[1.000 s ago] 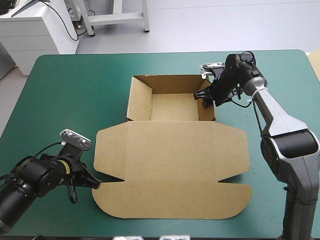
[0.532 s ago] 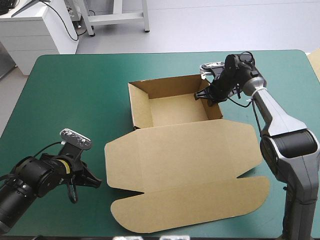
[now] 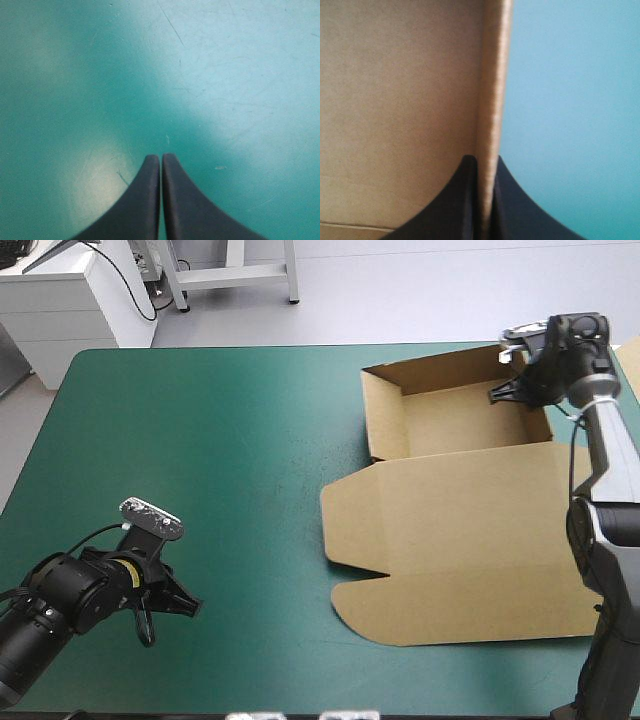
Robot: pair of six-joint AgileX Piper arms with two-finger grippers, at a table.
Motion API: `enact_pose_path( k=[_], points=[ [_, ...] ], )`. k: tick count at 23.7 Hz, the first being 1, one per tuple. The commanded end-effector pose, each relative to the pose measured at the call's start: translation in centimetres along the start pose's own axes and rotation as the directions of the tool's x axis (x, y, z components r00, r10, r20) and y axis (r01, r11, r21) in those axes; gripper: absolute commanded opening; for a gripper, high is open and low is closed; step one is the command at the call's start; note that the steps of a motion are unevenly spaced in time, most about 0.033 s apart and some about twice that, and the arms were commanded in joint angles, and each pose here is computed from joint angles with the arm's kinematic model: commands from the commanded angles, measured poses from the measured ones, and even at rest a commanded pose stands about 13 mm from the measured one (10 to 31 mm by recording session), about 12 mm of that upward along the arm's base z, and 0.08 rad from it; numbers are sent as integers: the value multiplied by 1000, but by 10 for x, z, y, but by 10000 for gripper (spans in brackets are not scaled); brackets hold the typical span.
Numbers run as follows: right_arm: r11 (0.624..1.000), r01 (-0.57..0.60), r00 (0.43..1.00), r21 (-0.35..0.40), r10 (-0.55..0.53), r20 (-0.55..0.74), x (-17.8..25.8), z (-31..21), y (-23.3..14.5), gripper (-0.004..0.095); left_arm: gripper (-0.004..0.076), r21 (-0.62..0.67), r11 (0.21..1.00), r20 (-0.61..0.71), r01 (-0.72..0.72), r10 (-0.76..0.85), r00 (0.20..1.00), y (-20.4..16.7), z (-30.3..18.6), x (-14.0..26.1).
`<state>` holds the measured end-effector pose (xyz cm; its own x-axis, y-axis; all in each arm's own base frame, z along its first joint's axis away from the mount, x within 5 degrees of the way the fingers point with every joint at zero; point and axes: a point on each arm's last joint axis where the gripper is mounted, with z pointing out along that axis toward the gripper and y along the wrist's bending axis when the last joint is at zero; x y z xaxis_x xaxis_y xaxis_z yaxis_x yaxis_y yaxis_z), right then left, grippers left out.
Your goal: Fold the box
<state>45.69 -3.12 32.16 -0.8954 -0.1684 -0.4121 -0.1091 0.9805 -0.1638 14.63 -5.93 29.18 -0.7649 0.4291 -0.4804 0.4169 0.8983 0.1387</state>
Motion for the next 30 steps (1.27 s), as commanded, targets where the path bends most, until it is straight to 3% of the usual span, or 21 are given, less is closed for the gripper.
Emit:
enact_pose_path(
  k=[1,4,7,9,15,17,18,20,23,26,30],
  points=[
    [990,-80,994,120,71,80,13,-37,-66,-21,-8,4,1000,66,7,-8,998,0,-8,-7],
    [946,-287,958,154,278,75,50,-39,-142,-21,-8,4,1000,67,5,-5,998,0,-8,-7],
    [906,-406,913,119,399,79,73,-43,-176,-21,-8,2,1000,79,0,0,997,0,-8,-8],
    [857,-504,864,111,496,93,88,-46,-196,-21,-8,3,1000,91,0,0,996,0,-8,-9],
    [898,-427,904,106,419,91,90,-47,-198,32,-8,3,1000,94,2,-2,996,0,-8,-10],
    [902,-424,903,82,414,110,87,-47,-197,206,-8,3,1000,94,2,-2,996,0,-8,-10],
    [901,-428,901,68,418,117,86,-47,-196,371,-8,3,1000,94,2,-2,996,0,-8,-10],
    [901,-430,899,57,422,120,86,-47,-195,572,-8,3,1000,94,2,-2,996,0,-8,-10],
    [900,-434,896,42,426,125,85,-47,-194,820,-8,4,1000,94,6,-7,996,0,-8,-10],
    [893,-448,889,40,440,125,85,-47,-194,922,-8,7,1000,93,9,-9,996,0,-8,-10],
    [888,-459,882,27,452,135,83,-55,-193,895,-8,7,1000,93,9,-9,996,0,-8,-10]
  ],
)
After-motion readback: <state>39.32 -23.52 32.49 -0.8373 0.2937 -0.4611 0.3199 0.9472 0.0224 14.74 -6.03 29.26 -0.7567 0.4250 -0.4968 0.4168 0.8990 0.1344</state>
